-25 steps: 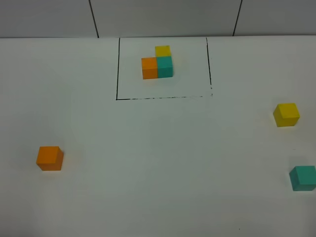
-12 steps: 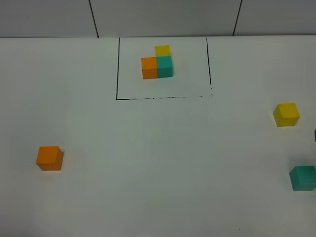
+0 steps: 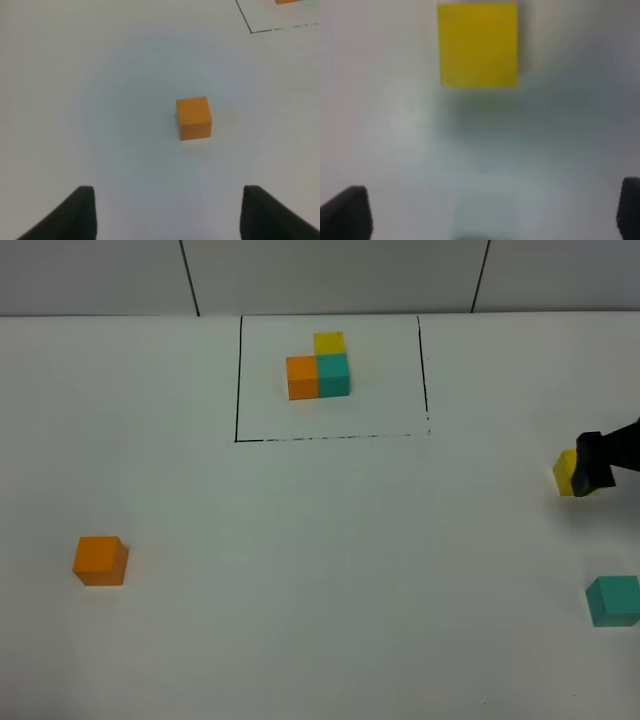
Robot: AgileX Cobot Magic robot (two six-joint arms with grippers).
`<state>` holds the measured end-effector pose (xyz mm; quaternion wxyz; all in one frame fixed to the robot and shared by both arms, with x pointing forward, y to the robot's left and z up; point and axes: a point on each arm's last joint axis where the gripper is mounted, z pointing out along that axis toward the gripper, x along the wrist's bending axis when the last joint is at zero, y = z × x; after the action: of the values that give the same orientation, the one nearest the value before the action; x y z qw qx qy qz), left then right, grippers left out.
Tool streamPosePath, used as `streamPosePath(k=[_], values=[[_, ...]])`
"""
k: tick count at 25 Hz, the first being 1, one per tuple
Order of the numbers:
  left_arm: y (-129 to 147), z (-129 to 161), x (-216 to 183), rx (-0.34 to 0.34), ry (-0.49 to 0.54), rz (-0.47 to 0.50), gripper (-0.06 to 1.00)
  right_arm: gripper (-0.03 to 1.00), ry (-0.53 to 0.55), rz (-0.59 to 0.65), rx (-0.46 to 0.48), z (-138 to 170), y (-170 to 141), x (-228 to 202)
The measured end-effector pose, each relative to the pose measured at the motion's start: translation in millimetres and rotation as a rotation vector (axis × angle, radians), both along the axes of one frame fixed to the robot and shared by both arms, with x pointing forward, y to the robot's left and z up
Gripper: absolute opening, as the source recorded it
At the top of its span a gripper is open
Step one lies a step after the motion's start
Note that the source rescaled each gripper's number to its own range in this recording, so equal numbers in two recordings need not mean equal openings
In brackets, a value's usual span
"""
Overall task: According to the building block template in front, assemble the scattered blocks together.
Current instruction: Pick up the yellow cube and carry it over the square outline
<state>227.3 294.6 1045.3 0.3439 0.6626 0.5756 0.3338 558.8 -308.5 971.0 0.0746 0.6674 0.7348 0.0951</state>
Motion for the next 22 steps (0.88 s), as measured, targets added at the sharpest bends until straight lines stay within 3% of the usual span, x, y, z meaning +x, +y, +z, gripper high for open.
streamPosePath(k=[7, 22], values=[[0.0, 0.0, 0.0, 0.0, 0.0, 0.0, 0.39, 1.0, -0.029, 0.071, -0.004, -4.0, 16.6, 34.6], [0.0, 0.0, 0.0, 0.0, 0.0, 0.0, 0.39, 1.0, 0.042, 0.138, -0.017, -49.5, 16.7, 66.5]])
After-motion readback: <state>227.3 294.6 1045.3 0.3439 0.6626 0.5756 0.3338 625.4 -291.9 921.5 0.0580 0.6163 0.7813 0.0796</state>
